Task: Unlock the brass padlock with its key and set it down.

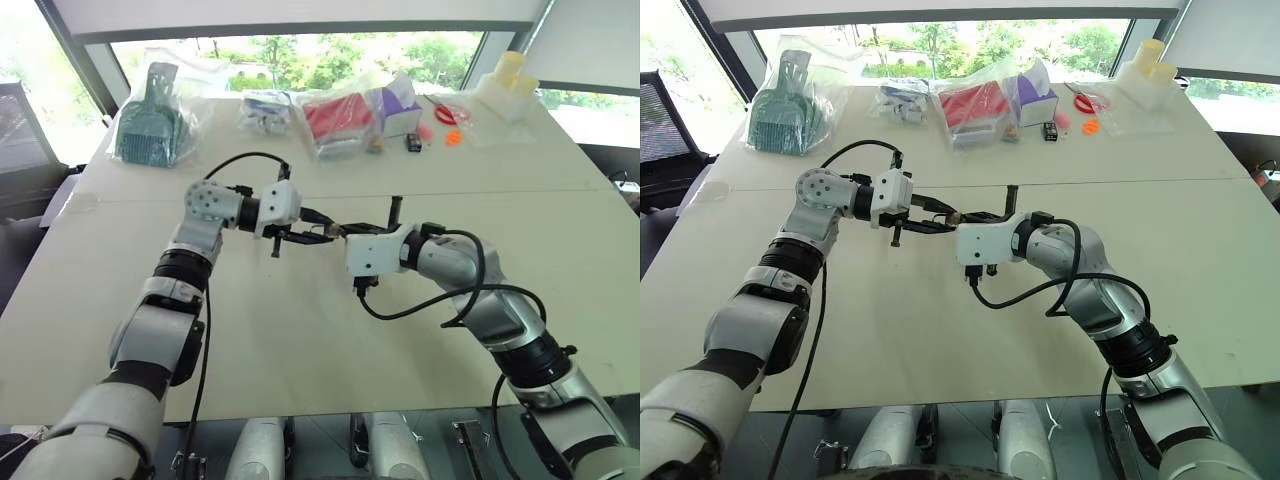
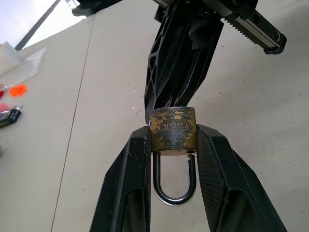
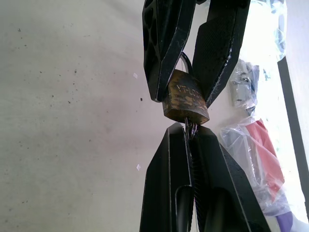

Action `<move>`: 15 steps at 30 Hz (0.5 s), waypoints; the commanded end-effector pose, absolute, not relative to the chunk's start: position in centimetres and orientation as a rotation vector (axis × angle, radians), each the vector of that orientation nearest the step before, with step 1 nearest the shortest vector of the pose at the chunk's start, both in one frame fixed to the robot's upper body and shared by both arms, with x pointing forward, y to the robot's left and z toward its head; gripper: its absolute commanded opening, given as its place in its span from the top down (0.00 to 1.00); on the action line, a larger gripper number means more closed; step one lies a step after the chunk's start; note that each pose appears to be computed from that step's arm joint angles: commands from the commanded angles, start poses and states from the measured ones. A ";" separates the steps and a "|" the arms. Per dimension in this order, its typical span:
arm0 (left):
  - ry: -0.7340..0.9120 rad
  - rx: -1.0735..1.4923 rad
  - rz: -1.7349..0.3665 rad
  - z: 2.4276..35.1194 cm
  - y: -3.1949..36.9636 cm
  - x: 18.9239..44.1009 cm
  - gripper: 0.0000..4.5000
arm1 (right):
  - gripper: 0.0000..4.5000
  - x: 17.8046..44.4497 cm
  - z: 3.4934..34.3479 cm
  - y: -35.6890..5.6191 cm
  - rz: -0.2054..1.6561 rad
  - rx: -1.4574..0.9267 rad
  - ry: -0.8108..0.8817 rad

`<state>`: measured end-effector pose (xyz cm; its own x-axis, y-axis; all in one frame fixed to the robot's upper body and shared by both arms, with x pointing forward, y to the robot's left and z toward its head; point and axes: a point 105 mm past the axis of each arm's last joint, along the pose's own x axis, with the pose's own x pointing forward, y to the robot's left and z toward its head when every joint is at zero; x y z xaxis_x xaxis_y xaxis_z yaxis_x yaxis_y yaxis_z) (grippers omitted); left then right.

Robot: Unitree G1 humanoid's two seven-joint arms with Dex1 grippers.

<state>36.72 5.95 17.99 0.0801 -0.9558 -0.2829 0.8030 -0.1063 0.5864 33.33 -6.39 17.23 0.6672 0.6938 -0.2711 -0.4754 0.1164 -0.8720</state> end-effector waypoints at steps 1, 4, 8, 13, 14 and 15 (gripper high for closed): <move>-0.588 0.930 -1.462 21.4 3.5 35.6 0.83 | 0.98 30.9 17.4 -3.4 1.021 -1.010 -0.231; -0.675 1.034 -1.450 21.4 3.2 35.2 0.83 | 0.98 30.8 17.4 -3.3 1.040 -0.942 -0.170; -0.708 1.043 -1.439 21.6 3.0 35.1 0.83 | 0.98 30.7 17.8 -3.2 1.051 -0.897 -0.146; -0.607 0.925 -1.423 21.5 3.4 36.1 0.83 | 0.98 31.0 18.5 -3.3 1.006 -1.064 -0.252; -0.547 0.843 -1.426 21.5 3.5 36.5 0.83 | 0.98 31.3 18.4 -3.5 0.986 -1.140 -0.289; -0.488 0.763 -1.434 21.4 3.6 36.9 0.83 | 0.98 31.5 18.3 -3.7 0.969 -1.201 -0.320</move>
<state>36.68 5.26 18.11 0.1184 -0.9570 -0.2649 0.6875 -0.1135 0.7172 33.38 -6.88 17.63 0.6755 0.6704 -0.3070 -0.5294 0.1511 -0.8348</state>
